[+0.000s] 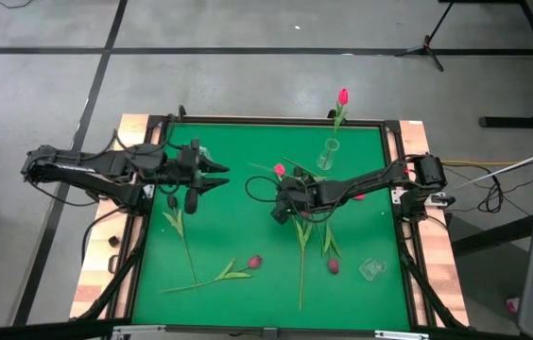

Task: Sort flowers into vase by color
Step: Put the left pink flower into the top right transparent vase

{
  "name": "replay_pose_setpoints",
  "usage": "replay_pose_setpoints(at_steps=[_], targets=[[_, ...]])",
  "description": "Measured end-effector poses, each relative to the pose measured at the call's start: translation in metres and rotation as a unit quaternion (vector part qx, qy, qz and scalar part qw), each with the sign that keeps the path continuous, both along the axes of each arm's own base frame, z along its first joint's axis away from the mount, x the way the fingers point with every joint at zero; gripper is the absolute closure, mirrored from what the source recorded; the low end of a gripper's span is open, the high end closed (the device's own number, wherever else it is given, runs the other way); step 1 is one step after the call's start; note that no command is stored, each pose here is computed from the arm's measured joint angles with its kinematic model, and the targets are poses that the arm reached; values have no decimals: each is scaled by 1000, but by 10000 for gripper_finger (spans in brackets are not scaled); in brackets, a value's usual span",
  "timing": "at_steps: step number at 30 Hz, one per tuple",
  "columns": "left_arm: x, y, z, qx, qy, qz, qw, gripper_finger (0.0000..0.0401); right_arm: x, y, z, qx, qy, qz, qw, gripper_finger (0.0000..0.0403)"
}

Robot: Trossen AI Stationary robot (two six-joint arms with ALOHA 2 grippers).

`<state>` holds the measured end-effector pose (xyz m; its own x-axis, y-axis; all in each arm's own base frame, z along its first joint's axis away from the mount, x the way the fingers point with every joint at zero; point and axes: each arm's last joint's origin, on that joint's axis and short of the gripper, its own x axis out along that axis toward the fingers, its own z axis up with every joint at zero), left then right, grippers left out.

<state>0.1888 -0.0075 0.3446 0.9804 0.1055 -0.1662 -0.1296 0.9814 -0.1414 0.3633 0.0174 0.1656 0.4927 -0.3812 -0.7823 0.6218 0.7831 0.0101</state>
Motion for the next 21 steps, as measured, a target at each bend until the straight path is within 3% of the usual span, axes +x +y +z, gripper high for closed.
replay_pose_setpoints(at_steps=[6,10,13,21], targets=[[-30,4,8,-26,-8,-19,999,264,2,-16,23,17,-19,32,999,228],[-51,5,17,-37,-40,-36,998,264,-8,-27,37,1,-23,24,999,228],[-62,5,17,-33,-39,-37,998,264,-25,-28,40,-17,-22,10,1000,228],[-64,6,15,1,-24,-36,999,264,-76,-26,43,44,-91,-45,994,228]])
